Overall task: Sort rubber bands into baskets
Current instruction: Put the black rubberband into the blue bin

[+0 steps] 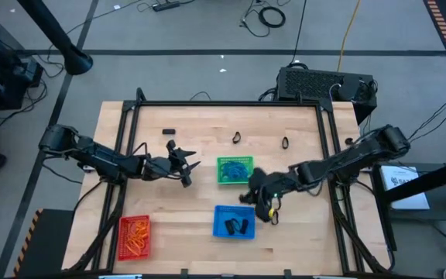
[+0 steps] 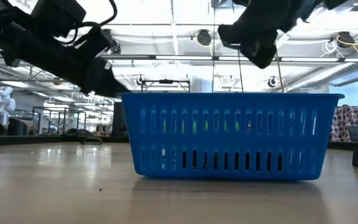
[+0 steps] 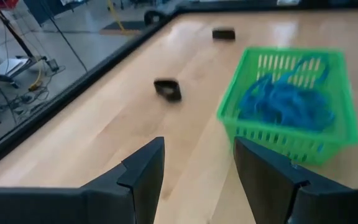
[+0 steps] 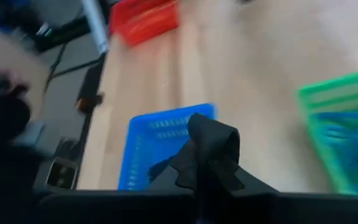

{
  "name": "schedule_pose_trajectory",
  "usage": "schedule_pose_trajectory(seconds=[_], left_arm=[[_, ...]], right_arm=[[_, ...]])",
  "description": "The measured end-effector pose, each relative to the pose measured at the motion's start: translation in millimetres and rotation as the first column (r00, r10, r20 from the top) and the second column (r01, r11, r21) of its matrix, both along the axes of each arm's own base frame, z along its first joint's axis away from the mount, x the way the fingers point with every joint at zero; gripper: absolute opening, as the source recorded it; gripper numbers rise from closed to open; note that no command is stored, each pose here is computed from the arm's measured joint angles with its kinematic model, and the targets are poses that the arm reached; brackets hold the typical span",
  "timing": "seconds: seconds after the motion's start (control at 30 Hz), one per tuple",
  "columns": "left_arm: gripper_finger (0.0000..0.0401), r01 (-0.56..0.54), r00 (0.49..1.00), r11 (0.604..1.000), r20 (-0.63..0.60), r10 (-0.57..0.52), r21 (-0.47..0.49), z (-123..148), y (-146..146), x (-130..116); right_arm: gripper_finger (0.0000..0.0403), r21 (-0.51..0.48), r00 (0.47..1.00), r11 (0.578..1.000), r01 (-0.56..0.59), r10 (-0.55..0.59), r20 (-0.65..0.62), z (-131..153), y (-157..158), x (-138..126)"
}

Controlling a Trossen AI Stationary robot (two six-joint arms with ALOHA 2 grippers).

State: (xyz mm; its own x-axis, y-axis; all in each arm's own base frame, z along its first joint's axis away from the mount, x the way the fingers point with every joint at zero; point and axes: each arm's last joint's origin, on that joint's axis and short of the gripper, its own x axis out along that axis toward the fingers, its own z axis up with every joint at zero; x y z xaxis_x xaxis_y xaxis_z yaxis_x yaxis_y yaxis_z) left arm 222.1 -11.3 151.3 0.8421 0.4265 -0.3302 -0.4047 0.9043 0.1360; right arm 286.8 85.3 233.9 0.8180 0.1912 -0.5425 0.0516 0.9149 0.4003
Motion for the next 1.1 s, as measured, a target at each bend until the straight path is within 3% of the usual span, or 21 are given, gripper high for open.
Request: schedule_pose_trajectory(seconds=[0.13, 0.27, 0.5, 0.6, 0.8, 1.1], left_arm=[[0.0200, -0.001, 0.999, 1.000, -0.052, 0.002, 0.007, -4, 0, -2], [0.0200, -0.003, 0.999, 1.000, -0.050, 0.003, 0.007, -4, 0, -2], [0.0200, -0.004, 0.999, 1.000, -0.046, 0.004, 0.007, -4, 0, -2], [0.0200, -0.004, 0.999, 1.000, -0.045, 0.005, 0.007, -4, 0, -2], [0.0200, -0.004, 0.999, 1.000, -0.044, 0.005, 0.007, -4, 0, -2], [0.0200, -0.002, 0.999, 1.000, -0.045, 0.003, 0.005, -4, 0, -2]], right_arm=[[0.0000, 0.012, 0.992, 0.992, -0.128, 0.128, -0.003, -23, 15, 15], [0.0000, 0.036, 0.955, 0.955, -0.294, 0.291, 0.065, -40, 30, 29], [0.0000, -0.126, 0.870, 0.870, -0.477, 0.487, 0.070, -58, 53, 43], [0.0006, -0.167, 0.867, 0.860, -0.482, 0.495, 0.050, -64, 55, 46], [0.0038, -0.259, 0.929, 0.896, -0.360, 0.371, -0.008, -69, 50, 49], [0.0125, -0.235, 0.931, 0.904, -0.358, 0.365, -0.016, -69, 50, 48]])
